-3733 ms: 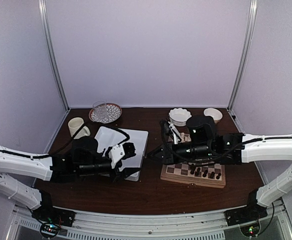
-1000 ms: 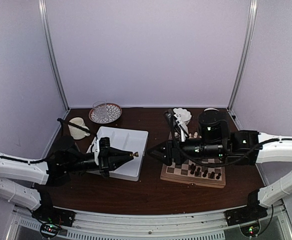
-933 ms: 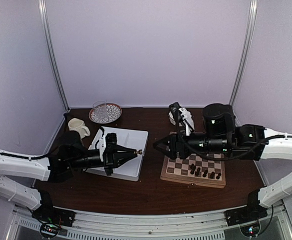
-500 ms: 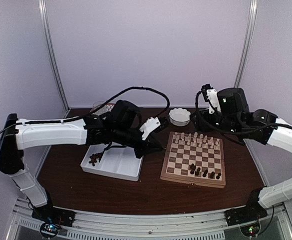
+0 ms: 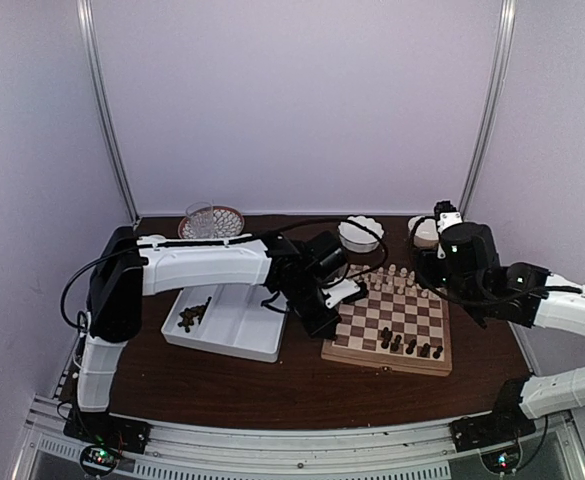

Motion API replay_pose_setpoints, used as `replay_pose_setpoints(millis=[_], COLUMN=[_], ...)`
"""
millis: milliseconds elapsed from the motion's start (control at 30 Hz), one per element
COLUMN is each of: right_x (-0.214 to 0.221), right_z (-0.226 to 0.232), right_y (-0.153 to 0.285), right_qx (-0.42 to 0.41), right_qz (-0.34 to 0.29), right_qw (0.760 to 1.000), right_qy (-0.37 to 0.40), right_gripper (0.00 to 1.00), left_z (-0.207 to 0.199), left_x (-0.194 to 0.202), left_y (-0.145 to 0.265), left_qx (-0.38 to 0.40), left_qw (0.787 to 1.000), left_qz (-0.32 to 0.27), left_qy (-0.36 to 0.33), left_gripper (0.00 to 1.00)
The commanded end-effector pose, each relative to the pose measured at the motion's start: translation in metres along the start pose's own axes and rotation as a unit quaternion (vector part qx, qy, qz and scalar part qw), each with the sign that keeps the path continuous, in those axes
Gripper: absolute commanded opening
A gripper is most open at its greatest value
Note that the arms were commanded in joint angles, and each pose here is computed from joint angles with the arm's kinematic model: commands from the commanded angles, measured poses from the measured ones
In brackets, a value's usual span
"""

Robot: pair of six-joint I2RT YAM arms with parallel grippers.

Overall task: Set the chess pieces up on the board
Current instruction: Place the pawn at h8.

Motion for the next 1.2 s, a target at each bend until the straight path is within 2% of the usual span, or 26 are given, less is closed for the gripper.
replay_pose_setpoints(millis=[0, 267, 767, 1033, 1100, 1167], right_x=[-0.006, -0.001, 0.004, 0.004, 0.004, 0.004], right_z=[-0.019, -0.025, -0.043, -0.043, -0.042, -0.042], right_y=[0.011, 0.015, 0.03, 0.031, 0.03, 0.029], right_qx=[0.047, 0.043, 0.047, 0.046, 0.045, 0.044], right_qz=[-0.07, -0.085, -0.125, -0.125, -0.125, -0.123], right_qw=[0.995, 0.993, 0.985, 0.986, 0.986, 0.986], right_qy=[-0.058, -0.07, -0.107, -0.104, -0.104, -0.102], right_gripper=[0.61, 0.61, 0.61, 0.61, 0.61, 0.61], left_z=[-0.003, 0.0, -0.001, -0.005, -0.005, -0.006], left_x=[-0.01, -0.02, -0.031, -0.033, -0.033, -0.033], left_y=[0.004, -0.003, -0.016, -0.027, -0.027, -0.027], left_qx=[-0.017, -0.025, -0.039, -0.039, -0.04, -0.04], left_qw=[0.999, 0.997, 0.996, 0.996, 0.996, 0.996], left_qz=[0.027, 0.066, 0.061, 0.063, 0.063, 0.063], left_qy=[0.018, 0.039, 0.05, 0.047, 0.046, 0.046], left_gripper=[0.0, 0.0, 0.0, 0.0, 0.13, 0.21])
Point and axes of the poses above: each gripper's point midway between its finger pads, its own y axis back along the fingers, its own z axis along the line the jaws close on, x = y × z, the point moved 10 cm from there along y, back along the fingers, and after that the axes turned 1 degree about -y, right-handed, at the moved point
